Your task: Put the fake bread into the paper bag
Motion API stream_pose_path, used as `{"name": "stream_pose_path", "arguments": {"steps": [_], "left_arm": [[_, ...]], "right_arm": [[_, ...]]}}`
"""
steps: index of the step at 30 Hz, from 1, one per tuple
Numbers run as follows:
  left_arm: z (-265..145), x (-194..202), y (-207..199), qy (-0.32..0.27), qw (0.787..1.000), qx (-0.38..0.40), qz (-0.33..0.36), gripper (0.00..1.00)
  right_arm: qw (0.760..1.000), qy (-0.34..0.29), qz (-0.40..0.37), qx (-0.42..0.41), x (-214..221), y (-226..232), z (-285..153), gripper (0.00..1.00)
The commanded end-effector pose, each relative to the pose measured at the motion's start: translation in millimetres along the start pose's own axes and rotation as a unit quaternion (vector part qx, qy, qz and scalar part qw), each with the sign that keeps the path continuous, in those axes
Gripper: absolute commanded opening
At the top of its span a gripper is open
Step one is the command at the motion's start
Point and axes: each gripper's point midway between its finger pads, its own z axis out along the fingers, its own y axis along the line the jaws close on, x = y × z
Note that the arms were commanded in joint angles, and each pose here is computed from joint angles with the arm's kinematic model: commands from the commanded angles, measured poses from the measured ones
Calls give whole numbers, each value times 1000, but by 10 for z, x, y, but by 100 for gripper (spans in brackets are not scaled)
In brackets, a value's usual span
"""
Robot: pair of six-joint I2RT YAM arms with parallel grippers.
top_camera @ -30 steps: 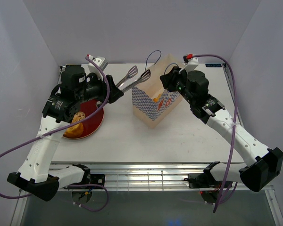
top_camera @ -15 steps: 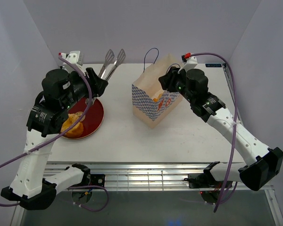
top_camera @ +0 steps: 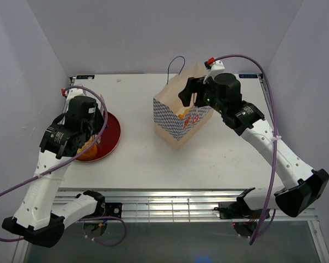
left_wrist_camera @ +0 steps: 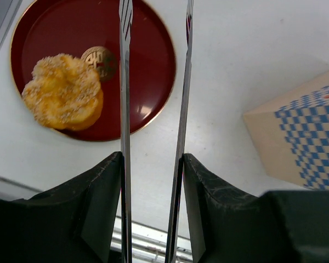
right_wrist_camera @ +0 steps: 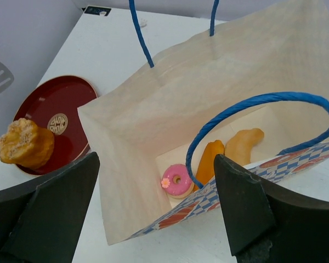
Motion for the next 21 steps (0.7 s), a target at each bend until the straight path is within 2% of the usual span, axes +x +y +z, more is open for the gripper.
{"name": "stream_pose_path", "arguments": {"steps": [1,6,15,21], "left_arm": [[-126,199,382,19,997,-77,-19,56],[-139,474,522,67,991,-112,-25,54],[39,874,697,111,981,-160,-8,54],[121,873,777,98,975,-197,-11,58]], "right_arm": [[1000,2,-17,-17,-88,81,-107,90],[999,9,-19,-30,-8,104,-201,90],[999,6,-29,-41,27,112,-333,90],[998,12,-30,-45,83,112,-304,90]]}}
